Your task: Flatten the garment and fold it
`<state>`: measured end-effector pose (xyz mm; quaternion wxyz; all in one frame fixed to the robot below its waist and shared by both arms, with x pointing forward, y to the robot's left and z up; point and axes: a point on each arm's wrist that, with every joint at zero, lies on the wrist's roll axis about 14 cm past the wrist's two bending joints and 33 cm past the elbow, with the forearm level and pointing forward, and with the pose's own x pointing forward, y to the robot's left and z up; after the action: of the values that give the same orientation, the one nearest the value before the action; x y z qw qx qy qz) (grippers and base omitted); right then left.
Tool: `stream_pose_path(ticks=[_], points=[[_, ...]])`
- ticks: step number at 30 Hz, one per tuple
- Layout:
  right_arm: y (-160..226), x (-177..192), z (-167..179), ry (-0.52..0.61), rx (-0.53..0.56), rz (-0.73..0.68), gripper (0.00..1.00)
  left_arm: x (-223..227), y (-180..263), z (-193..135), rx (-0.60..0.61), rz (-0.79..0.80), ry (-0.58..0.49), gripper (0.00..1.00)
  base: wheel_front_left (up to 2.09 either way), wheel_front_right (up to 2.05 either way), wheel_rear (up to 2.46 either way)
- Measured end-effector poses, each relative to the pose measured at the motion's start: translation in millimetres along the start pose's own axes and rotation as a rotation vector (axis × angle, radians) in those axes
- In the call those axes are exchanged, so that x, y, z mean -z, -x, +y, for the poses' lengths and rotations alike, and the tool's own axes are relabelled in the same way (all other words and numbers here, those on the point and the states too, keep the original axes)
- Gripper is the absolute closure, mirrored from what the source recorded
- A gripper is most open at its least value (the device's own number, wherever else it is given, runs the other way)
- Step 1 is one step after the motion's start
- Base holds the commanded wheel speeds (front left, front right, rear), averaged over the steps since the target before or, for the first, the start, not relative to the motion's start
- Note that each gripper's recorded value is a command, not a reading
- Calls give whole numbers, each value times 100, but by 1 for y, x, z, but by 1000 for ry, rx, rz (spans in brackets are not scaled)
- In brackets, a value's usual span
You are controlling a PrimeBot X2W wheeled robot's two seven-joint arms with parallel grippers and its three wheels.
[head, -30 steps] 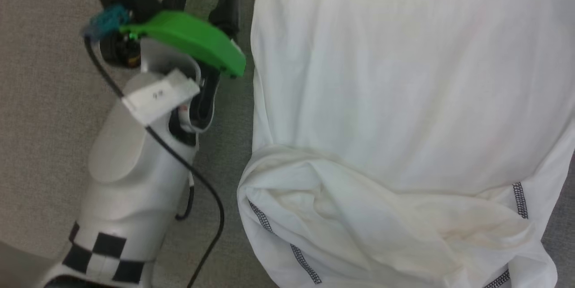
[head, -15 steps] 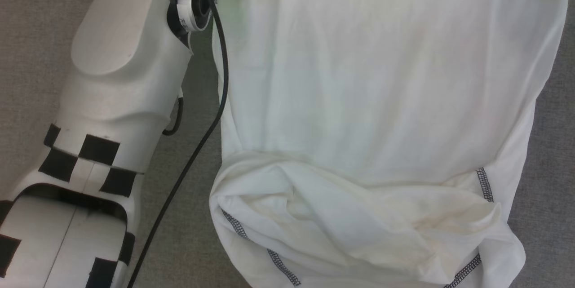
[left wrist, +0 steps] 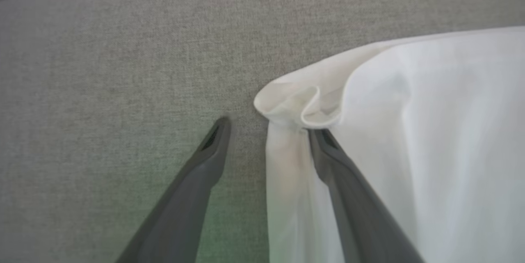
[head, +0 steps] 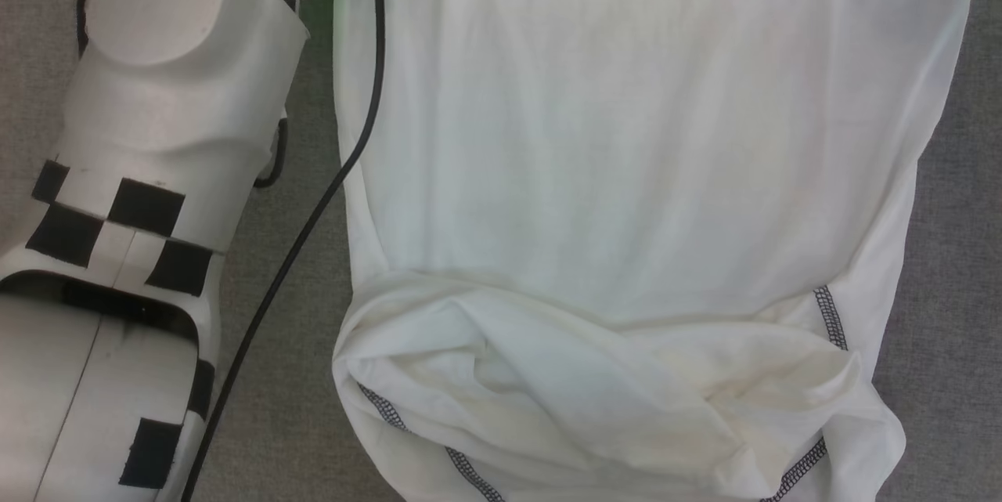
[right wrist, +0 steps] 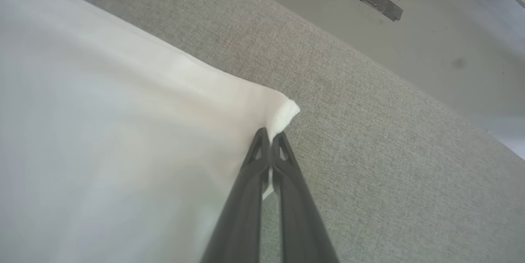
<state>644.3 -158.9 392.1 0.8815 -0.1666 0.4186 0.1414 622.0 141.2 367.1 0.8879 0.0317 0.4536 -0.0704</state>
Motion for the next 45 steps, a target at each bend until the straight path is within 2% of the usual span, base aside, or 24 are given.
stream_pose_path(ticks=[1,10,15,20,28,38,45], points=[[0,-1,-1,1,1,-3,100,1,-1,0,3,5,4,100,0,0,0],[-3,-1,-5,12,8,-14,100,-5,-2,-11,64,-23,42,100,0,0,0],[3,-8,-8,1,13,-46,100,-19,9,-12,111,-98,142,100,0,0,0],[19,-25,-15,-22,28,-115,100,-39,30,-14,174,-197,217,100,0,0,0],[58,-47,-22,-61,39,-238,100,-62,79,-11,255,-314,266,100,0,0,0],[110,-26,-13,-136,8,-312,100,-41,142,-13,336,-397,311,100,0,0,0],[146,18,8,-194,-39,-308,100,-13,190,-23,400,-445,328,100,0,0,0]])
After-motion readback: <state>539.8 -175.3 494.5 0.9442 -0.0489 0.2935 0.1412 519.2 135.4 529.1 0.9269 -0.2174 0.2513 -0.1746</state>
